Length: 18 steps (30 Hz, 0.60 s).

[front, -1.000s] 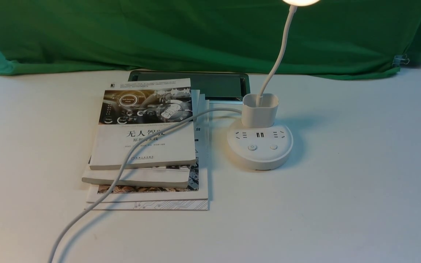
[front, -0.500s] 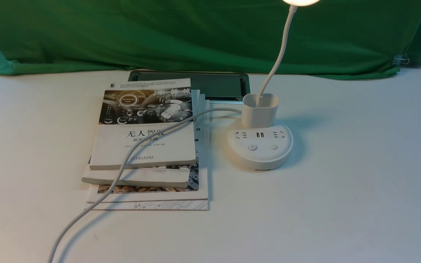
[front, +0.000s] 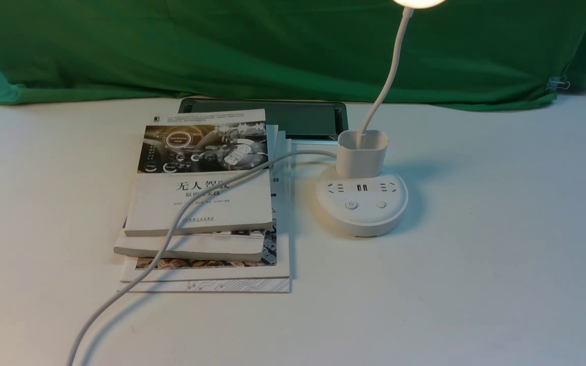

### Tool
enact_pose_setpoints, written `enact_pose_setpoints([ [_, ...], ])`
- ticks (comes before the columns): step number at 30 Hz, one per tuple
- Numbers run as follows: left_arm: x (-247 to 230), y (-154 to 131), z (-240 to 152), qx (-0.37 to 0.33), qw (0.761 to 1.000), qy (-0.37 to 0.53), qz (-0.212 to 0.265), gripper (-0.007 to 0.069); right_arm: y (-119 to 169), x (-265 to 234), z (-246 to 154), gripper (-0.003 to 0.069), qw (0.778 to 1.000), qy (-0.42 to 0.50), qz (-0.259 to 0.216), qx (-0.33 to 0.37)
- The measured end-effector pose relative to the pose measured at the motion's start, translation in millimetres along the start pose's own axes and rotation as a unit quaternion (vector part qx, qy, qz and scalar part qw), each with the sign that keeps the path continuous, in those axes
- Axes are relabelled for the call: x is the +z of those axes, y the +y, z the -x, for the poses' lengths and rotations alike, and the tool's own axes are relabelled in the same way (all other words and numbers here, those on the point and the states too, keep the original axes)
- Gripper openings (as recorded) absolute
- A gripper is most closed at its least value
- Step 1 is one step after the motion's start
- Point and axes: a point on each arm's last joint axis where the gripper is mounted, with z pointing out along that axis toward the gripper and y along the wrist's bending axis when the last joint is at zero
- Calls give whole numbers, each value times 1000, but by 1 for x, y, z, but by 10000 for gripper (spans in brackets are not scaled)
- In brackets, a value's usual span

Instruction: Turn on the desk lamp on the white desktop with your hand.

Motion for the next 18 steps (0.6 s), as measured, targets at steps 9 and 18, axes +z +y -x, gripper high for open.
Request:
enact_pose_setpoints([
  [9, 0, 0, 0, 3, 1000, 0, 1, 21, 0, 0, 0, 238, 1000, 0, 0, 0],
  [18, 0, 0, 0, 0, 1000, 0, 0, 21, 0, 0, 0, 238, 1000, 0, 0, 0],
])
